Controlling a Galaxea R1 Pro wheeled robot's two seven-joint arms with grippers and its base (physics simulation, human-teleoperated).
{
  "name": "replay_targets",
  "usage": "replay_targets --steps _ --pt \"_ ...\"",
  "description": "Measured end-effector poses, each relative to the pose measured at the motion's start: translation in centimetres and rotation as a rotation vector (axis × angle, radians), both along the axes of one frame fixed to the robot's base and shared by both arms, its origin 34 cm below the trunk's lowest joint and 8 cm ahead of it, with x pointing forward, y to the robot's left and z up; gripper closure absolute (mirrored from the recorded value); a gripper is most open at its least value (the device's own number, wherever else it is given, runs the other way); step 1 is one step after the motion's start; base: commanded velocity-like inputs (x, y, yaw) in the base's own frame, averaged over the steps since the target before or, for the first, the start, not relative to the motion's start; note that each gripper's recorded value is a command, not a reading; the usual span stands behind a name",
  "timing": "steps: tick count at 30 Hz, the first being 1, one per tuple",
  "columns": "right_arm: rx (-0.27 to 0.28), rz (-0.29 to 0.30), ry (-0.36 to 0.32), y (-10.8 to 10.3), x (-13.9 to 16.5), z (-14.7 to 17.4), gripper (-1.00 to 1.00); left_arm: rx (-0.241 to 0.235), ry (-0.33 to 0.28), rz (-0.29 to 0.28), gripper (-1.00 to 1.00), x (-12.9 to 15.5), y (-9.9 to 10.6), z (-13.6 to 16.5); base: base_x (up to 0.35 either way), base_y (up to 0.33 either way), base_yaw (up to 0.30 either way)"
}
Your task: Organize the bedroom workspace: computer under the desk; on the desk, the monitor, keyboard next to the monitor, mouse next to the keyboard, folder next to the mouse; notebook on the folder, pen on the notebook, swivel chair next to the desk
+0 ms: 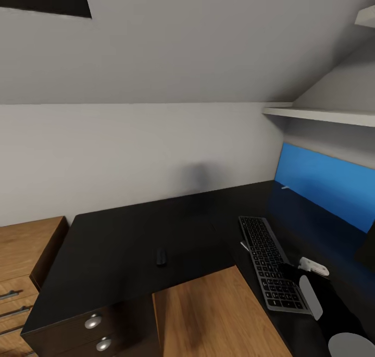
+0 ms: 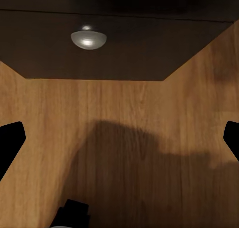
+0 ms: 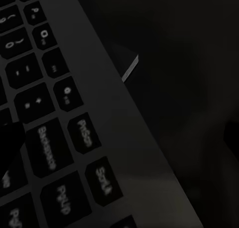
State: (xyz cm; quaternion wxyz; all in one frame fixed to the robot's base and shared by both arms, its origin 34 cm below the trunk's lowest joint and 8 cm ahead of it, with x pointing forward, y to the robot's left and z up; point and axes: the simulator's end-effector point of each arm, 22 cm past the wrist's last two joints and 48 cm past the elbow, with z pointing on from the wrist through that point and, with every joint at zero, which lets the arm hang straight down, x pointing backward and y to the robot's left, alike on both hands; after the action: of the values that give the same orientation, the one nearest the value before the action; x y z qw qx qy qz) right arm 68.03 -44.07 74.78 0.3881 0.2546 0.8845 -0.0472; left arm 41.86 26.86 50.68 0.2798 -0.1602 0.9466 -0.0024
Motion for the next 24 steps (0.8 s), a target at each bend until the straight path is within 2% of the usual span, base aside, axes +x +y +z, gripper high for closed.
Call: replay_targets --steps 15,24 --pt "0.002 0.001 0.000 0.12 0.03 0.00 -1.00 0.001 0.000 0.000 -1.00 0.00 0.06 0.00 -0.049 0.049 0.000" --pt "0.008 0.002 -0.002 0.31 0.09 -0.06 -1.00 0.001 0.000 -0.001 -1.00 0.01 0.06 0.00 -0.134 0.114 0.000"
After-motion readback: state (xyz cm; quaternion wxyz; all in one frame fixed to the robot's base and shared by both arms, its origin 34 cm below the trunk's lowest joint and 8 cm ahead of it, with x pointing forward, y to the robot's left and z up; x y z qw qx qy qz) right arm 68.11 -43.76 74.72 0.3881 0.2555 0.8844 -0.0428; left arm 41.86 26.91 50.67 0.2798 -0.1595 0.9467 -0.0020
